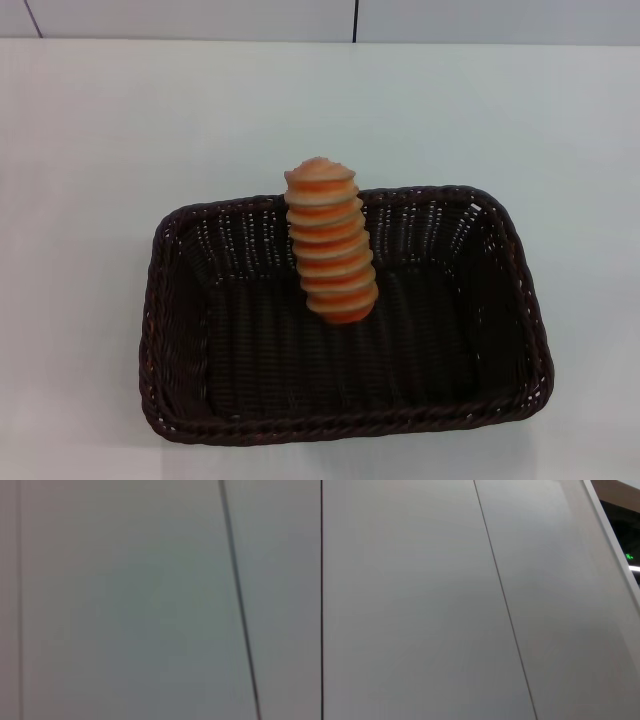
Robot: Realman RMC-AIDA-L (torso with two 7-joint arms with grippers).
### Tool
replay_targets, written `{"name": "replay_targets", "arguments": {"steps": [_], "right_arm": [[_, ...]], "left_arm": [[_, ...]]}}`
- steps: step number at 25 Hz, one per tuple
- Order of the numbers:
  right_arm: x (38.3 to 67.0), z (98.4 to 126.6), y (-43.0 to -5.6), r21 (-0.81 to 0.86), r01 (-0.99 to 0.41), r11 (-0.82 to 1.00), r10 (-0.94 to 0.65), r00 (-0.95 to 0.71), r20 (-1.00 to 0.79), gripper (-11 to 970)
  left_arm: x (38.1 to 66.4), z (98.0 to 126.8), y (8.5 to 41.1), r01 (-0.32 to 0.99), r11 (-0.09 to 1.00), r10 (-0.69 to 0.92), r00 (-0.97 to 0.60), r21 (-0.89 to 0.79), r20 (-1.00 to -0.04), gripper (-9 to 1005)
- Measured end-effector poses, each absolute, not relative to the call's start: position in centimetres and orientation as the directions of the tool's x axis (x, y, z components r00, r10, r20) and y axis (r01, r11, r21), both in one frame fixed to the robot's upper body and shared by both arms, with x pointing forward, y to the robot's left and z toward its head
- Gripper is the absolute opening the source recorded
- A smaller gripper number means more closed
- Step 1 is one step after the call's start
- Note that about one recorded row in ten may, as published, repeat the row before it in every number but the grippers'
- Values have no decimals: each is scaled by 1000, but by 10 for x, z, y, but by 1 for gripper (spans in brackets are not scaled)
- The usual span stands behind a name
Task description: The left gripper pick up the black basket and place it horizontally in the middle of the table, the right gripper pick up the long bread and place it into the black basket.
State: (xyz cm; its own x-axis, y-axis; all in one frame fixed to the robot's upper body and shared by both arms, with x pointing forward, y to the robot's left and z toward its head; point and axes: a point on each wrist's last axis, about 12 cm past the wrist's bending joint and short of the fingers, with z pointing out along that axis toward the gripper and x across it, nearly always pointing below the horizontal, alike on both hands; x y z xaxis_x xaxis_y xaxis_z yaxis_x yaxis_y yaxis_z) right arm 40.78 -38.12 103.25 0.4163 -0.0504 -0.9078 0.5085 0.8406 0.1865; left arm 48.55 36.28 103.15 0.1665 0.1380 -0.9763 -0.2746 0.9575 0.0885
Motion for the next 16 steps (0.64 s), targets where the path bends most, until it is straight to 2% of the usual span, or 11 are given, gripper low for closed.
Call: {"name": "replay_targets", "arguments": {"steps": [5,16], "right_arm": [[406,1031,-382,186,516,836,-50,409,-911,816],[410,1032,-380,188,504,843,-44,413,-910,817]], "left_arm": [[475,1025,368,-282,959,63,158,16,-985,727],[468,1020,370,-283,959,73,131,33,-989,724]]}}
